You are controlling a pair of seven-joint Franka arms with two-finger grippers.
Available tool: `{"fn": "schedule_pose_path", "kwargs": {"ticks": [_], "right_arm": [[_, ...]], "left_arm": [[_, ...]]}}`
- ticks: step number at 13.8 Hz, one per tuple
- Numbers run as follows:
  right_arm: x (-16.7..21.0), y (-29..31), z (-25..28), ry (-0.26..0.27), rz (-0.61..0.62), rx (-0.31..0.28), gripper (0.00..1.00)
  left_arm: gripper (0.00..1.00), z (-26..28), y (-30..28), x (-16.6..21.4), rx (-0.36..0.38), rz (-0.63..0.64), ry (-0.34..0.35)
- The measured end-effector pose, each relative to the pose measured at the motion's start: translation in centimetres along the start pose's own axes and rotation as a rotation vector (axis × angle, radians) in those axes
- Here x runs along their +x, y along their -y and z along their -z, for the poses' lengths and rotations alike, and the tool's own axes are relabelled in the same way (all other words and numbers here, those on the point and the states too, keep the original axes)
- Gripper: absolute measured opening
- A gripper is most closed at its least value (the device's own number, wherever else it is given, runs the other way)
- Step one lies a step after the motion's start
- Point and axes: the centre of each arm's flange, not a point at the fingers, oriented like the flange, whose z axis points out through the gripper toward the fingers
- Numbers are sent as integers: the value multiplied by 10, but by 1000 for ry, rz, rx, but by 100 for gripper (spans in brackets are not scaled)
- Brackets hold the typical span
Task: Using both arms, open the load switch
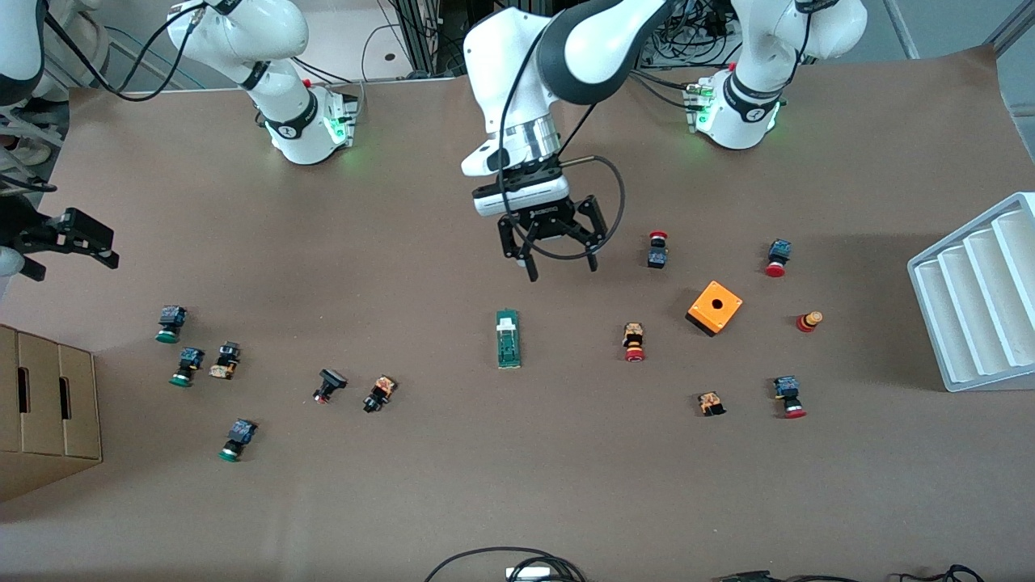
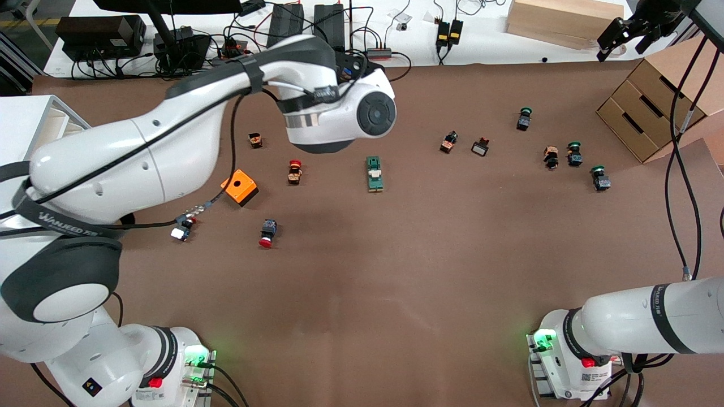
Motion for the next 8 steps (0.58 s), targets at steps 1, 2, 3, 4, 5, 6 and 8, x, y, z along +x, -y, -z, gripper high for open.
{"fn": "schedule_pose_path", "kwargs": {"ticks": [1,2,3,4,5,6,8], "right_arm": [[-1,-4,0,0,-7,0,100],[-1,-8,-1,0,-15,1,100],[-2,-14,-2,1,-27,5,100],[-4,-21,-5,3,-42,11,100],[-4,-28,-7,6,-53,13,100],[-4,-32,-9,9,-60,14,100],[-4,-31,-11,10,-60,14,100]], "left_arm": [[100,0,10,4,-9,-19,38],[100,-1,18,7,-13,-34,72],[100,-4,25,9,-11,-41,97],[100,-7,29,9,-7,-38,120],[100,-11,33,9,-10,-24,151],[100,-15,39,11,-21,0,184],[100,-25,51,16,-27,37,221]]}}
